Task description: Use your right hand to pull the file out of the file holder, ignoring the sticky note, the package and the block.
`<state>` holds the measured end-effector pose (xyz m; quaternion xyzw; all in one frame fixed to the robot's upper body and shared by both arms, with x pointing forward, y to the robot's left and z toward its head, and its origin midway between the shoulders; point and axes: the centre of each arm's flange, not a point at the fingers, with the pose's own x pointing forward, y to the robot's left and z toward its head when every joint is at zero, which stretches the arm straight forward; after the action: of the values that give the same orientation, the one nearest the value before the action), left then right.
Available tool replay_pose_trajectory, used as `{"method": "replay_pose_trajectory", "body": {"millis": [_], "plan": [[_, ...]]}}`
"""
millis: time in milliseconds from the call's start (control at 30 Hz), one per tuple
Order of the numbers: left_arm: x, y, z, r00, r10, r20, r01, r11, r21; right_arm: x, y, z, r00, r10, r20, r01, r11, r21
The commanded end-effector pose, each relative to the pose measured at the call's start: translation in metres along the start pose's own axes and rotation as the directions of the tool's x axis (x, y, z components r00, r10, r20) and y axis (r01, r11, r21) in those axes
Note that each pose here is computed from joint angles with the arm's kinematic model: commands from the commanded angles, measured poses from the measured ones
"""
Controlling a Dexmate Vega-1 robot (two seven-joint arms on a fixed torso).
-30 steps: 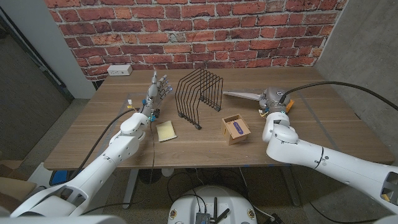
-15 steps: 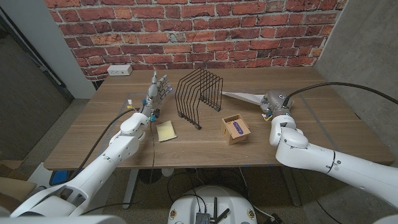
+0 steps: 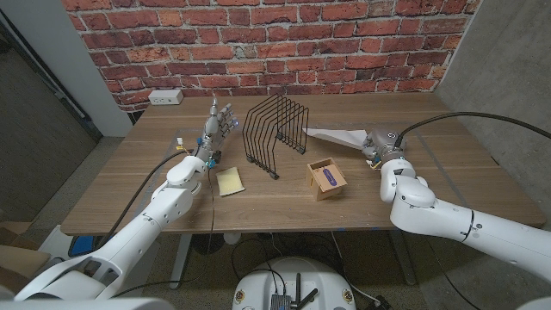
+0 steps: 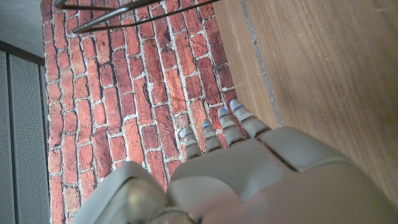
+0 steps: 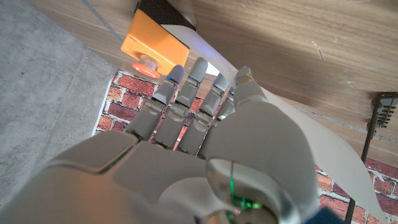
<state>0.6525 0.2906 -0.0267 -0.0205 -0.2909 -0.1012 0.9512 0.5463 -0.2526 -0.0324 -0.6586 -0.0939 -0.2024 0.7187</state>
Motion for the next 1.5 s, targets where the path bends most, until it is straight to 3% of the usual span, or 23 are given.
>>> {"method": "replay_pose_trajectory", "body": {"millis": [33, 667, 1500], "plan": [[0.0, 0.0, 0.0, 1.0, 0.0, 0.0, 0.0, 1.0, 0.0, 0.006, 0.006, 0.004, 0.999, 0.041, 0.012, -0.04, 0.997, -0.069], [0.0, 0.0, 0.0, 1.0, 0.0, 0.0, 0.0, 1.0, 0.0, 0.014, 0.005, 0.021, 0.999, 0.03, -0.012, -0.031, 0.977, -0.21], [0.0, 0.0, 0.0, 1.0, 0.0, 0.0, 0.0, 1.0, 0.0, 0.018, 0.0, 0.04, 0.997, 0.055, 0.062, -0.042, 0.98, -0.195]]}}
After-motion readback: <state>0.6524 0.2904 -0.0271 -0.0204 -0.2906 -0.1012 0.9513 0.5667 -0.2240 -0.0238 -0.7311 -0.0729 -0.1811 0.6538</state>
